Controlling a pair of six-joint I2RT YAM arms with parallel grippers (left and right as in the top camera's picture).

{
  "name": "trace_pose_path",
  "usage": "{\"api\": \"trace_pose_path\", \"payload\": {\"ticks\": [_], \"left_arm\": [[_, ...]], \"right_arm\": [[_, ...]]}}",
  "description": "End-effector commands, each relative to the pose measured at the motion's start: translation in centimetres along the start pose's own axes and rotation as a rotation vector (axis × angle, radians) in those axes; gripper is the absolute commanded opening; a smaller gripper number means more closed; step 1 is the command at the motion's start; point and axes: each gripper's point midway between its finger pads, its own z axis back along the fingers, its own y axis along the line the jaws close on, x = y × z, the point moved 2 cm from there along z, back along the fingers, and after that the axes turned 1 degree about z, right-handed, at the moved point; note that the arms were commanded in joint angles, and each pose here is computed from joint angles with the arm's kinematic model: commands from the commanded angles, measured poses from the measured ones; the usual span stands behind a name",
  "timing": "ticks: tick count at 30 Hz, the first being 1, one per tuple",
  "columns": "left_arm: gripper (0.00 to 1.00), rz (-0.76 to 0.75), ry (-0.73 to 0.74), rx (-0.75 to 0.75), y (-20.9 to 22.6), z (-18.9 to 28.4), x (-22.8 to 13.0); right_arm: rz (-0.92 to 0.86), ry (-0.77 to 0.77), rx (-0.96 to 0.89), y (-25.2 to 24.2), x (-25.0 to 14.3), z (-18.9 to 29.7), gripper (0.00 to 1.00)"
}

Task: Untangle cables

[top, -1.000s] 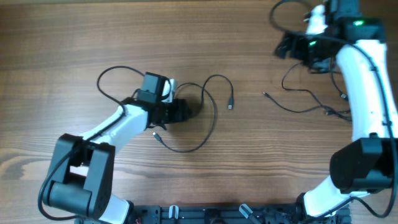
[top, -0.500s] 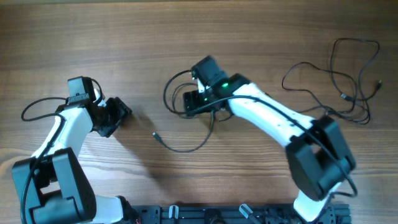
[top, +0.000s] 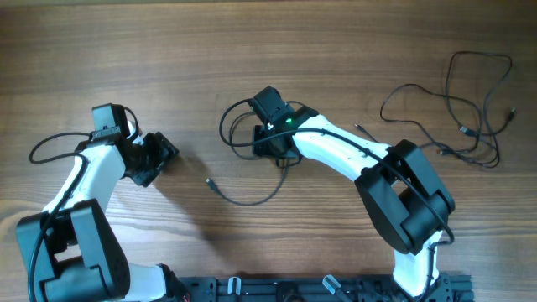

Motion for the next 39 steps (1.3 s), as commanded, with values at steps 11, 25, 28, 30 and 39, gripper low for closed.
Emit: {"api": "trace_pose_path", "payload": {"ticks": [11, 25, 28, 30, 39], "left_arm": [[0.70, 0.012, -0.013, 0.009, 0.3, 0.3, 0.1], [0.69, 0.015, -0.005, 0.014, 0.4, 0.3, -0.1], [0.69, 0.015, -0.005, 0.014, 0.4, 0.3, -0.1], [0.69, 0.015, -0.005, 0.014, 0.4, 0.3, -0.1], [0.69, 0.017, 0.002, 0.018, 0.5, 0.3, -0.3]], "right_arm": [[0.021, 0.014, -0.029, -0.8, -0.4, -0.3, 0.04], [-0.127, -0.917, -0.186, -14.6, 14.6, 39.6, 0.04], [-0.236, -1.100, -0.237, -19.3, 14.2, 45.9, 0.04], [-0.308, -1.135, -0.299, -22.8, 13.7, 47.5, 0.05], [-0.454, -0.738, -0.424, -30.0, 12.9, 37.4, 0.04]]}}
